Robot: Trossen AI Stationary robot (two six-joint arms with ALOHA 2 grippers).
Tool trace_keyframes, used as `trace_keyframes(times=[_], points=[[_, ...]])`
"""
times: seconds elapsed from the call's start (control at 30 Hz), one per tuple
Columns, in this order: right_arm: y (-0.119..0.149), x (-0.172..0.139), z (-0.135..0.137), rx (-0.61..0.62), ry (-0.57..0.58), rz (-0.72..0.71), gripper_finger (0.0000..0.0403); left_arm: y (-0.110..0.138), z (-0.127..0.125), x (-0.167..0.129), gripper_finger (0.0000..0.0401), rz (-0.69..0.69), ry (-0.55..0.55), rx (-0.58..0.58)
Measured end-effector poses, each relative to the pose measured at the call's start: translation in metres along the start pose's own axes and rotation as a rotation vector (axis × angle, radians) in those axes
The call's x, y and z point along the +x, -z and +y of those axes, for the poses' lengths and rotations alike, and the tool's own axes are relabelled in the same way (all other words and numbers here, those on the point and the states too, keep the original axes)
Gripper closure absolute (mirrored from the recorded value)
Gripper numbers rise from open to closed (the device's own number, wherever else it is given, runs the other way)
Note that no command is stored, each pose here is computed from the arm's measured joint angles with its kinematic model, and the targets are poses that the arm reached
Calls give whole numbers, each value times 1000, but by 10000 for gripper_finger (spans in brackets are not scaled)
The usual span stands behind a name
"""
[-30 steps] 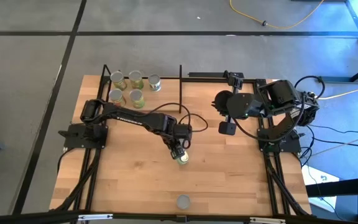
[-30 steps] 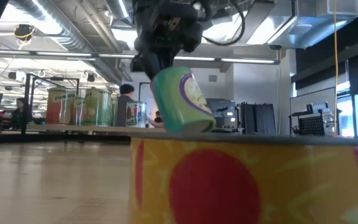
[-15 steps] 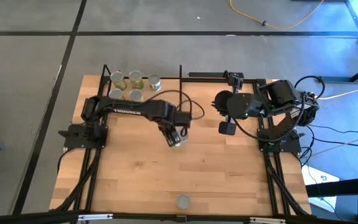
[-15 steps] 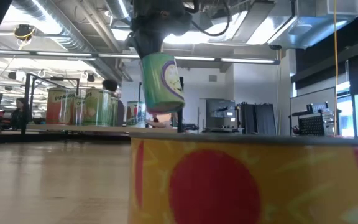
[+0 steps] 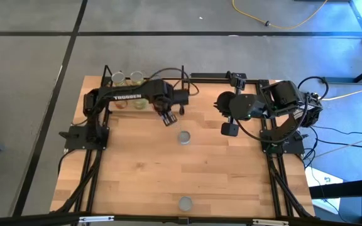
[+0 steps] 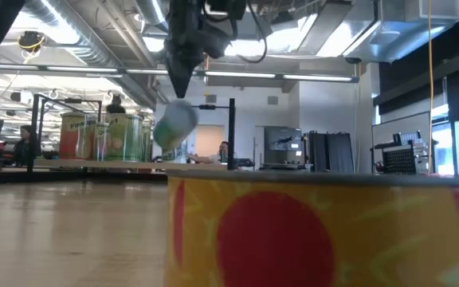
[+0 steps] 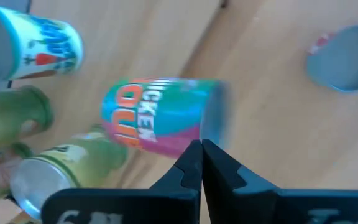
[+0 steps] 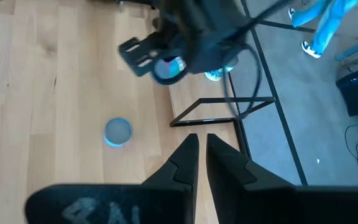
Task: Pick and place cans onto a shelf
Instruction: Put the canned chicken soup on the shelf
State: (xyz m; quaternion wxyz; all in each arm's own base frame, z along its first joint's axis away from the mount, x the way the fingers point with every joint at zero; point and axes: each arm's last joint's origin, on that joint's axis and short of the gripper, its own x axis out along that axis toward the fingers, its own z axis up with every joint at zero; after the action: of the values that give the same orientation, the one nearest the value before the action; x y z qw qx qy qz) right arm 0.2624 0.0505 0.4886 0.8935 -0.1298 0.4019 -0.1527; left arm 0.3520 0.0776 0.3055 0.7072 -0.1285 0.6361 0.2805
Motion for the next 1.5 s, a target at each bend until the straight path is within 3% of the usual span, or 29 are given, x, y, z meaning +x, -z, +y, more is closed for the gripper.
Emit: trace_keyframes(times=[0.3, 0.8, 1.03, 1.27, 1.5], points=[[0, 0, 0, -18, 0, 0, 368, -10, 30, 7, 400, 17, -5, -34], [0, 0, 0, -23, 0, 0, 368, -11, 28, 7, 401, 14, 19, -33], [0, 0, 0, -23, 0, 0, 368, -12, 33, 8, 401, -15, -80, -53], [0, 0, 0, -23, 0, 0, 368, -18, 64, 14, 401, 1, -128, -157], [0, 0, 0, -23, 0, 0, 368, -25, 103, 27, 401, 43, -87, -261]])
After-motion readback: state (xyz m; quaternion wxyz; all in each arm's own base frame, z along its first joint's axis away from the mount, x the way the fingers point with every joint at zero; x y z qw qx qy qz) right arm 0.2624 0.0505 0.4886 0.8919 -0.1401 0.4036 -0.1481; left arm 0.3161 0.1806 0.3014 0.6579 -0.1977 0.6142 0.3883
